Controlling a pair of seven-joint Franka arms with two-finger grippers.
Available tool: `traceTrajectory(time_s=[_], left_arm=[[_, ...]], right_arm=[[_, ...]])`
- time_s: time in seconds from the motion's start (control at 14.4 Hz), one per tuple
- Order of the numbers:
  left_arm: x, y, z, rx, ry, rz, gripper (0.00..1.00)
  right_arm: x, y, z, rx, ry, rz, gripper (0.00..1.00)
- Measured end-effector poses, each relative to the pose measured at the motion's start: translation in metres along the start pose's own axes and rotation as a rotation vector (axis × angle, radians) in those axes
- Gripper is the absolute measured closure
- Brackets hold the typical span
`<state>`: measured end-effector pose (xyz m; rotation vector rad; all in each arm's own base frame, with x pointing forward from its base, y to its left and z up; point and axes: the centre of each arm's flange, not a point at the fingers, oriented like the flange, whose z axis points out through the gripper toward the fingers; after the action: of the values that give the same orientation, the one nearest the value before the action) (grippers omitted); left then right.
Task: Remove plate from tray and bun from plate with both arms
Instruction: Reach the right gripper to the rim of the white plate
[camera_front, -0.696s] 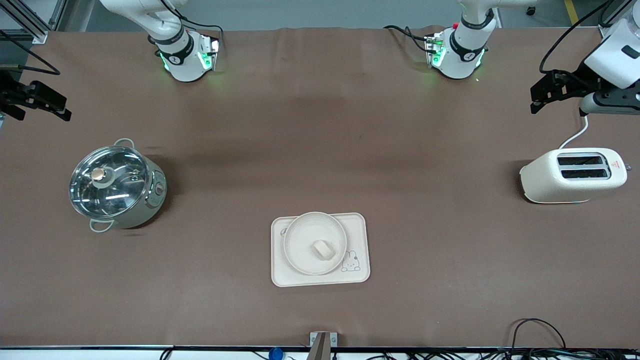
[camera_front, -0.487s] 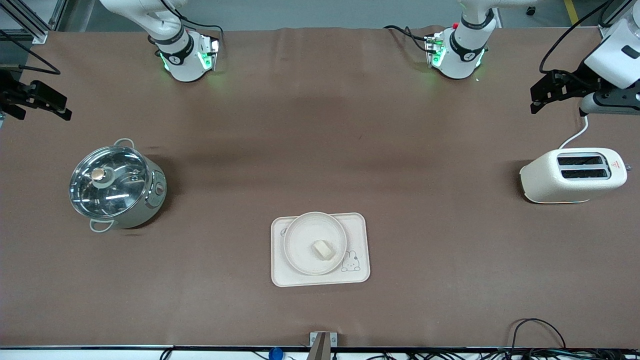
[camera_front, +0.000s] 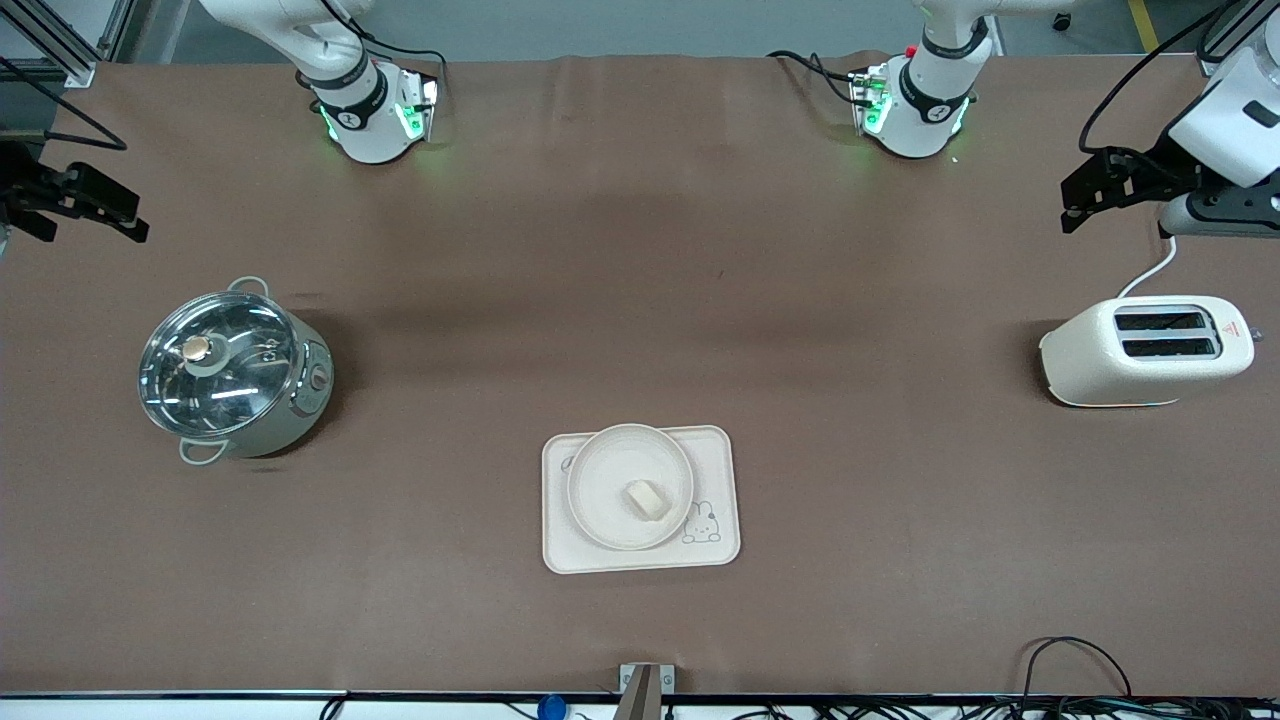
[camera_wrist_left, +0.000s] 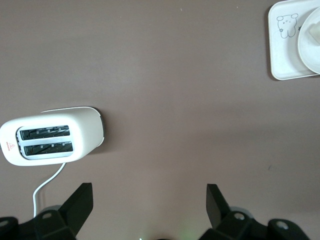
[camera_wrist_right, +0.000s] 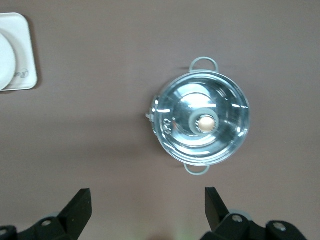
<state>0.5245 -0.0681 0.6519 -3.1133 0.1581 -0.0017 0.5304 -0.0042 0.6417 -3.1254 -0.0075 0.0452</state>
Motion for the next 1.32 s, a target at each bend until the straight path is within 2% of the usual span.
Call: traceTrajectory(time_s=[0.21, 0.35, 0.7, 0.84, 0.97, 1.32], left_arm=[[0.006, -0.001, 0.003, -0.001, -0.005, -0.002, 0.0], [0.008, -0.002, 0.006, -0.002, -0.009, -0.003, 0.0], [0.01, -0.004, 0.009, -0.002, -0.016, -0.006, 0.0], [0.011, -0.004, 0.01, -0.002, -0.018, -0.006, 0.0], [0.011, -0.004, 0.011, -0.002, -0.019, -0.006, 0.0], [0.011, -0.004, 0.01, -0.002, -0.018, -0.006, 0.0]], right_arm=[[0.039, -0.049, 0.049, 0.078, -0.004, -0.057, 0.0], [0.07, -0.083, 0.096, 0.109, -0.008, -0.07, 0.0], [0.137, -0.145, 0.246, 0.252, 0.012, -0.016, 0.0], [0.146, -0.187, 0.302, 0.268, 0.026, -0.004, 0.0], [0.145, -0.23, 0.347, 0.258, 0.037, 0.04, 0.0], [0.155, -0.298, 0.398, 0.269, 0.106, 0.129, 0.0]])
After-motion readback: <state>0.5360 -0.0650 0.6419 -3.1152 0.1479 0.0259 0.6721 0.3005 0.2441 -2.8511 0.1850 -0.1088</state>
